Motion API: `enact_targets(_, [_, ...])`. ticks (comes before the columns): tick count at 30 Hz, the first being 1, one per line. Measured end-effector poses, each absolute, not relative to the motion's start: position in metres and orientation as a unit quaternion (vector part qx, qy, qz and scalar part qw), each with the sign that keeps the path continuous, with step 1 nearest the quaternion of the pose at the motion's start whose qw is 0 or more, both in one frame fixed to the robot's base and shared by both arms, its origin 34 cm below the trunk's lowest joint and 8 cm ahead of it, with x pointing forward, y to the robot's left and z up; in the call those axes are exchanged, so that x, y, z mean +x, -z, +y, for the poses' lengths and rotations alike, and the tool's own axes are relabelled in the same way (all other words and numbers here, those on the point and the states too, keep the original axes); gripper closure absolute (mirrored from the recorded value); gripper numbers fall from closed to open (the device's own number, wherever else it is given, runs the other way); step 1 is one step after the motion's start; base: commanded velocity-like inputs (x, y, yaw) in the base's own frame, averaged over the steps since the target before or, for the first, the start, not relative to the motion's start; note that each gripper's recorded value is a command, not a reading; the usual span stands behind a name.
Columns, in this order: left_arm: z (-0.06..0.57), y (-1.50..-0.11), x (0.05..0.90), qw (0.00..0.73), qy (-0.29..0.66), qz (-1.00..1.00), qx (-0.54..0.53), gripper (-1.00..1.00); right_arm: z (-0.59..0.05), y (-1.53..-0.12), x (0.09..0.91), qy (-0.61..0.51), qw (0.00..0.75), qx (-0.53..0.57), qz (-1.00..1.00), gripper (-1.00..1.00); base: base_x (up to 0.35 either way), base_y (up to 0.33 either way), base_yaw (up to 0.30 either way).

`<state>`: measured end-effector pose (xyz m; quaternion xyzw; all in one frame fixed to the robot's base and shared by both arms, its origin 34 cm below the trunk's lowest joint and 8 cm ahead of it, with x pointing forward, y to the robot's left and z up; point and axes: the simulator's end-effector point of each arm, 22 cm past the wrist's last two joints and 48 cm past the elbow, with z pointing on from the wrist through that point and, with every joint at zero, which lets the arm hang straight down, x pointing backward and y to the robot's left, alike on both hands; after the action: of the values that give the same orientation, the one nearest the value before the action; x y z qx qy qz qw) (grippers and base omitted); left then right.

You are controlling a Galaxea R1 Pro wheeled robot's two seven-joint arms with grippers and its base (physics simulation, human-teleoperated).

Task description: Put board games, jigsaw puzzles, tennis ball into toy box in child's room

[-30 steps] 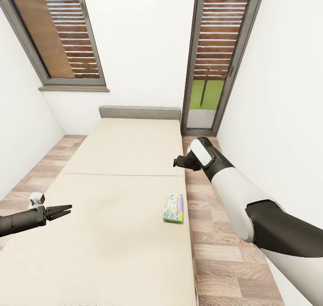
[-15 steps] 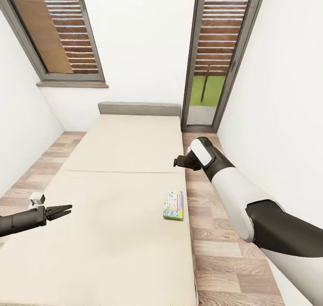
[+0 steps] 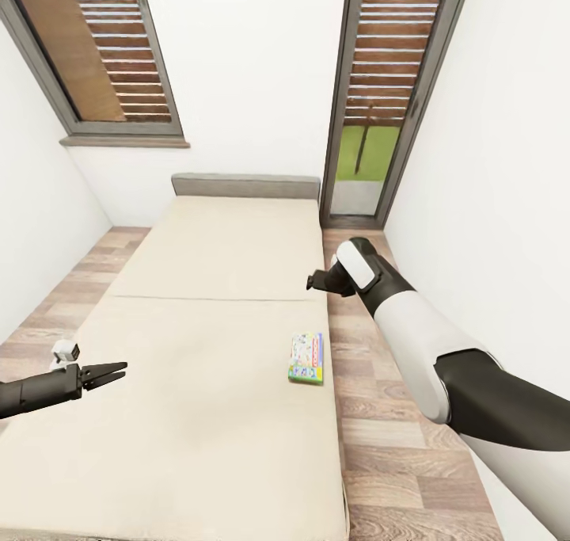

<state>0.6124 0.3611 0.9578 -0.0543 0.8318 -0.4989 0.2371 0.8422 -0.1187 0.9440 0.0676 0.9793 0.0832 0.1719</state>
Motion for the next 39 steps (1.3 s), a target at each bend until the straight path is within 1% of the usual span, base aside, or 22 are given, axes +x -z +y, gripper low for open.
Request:
enact_targets(10, [0.361,-0.95,0.612,0.23,0.498,0.834,-0.058,-1.0,-0.117,-0.948,0.853,-0.085,0.178,0.067,0.978,-1.0,0.0,0.0,0.0])
enact_targets(39, [0.365,-0.926,0.609,0.211,0.493,0.841,-0.07,-1.0,-0.117,-0.919,0.854,-0.083,0.16,0.068,0.981,-1.0,0.0,0.0,0.0])
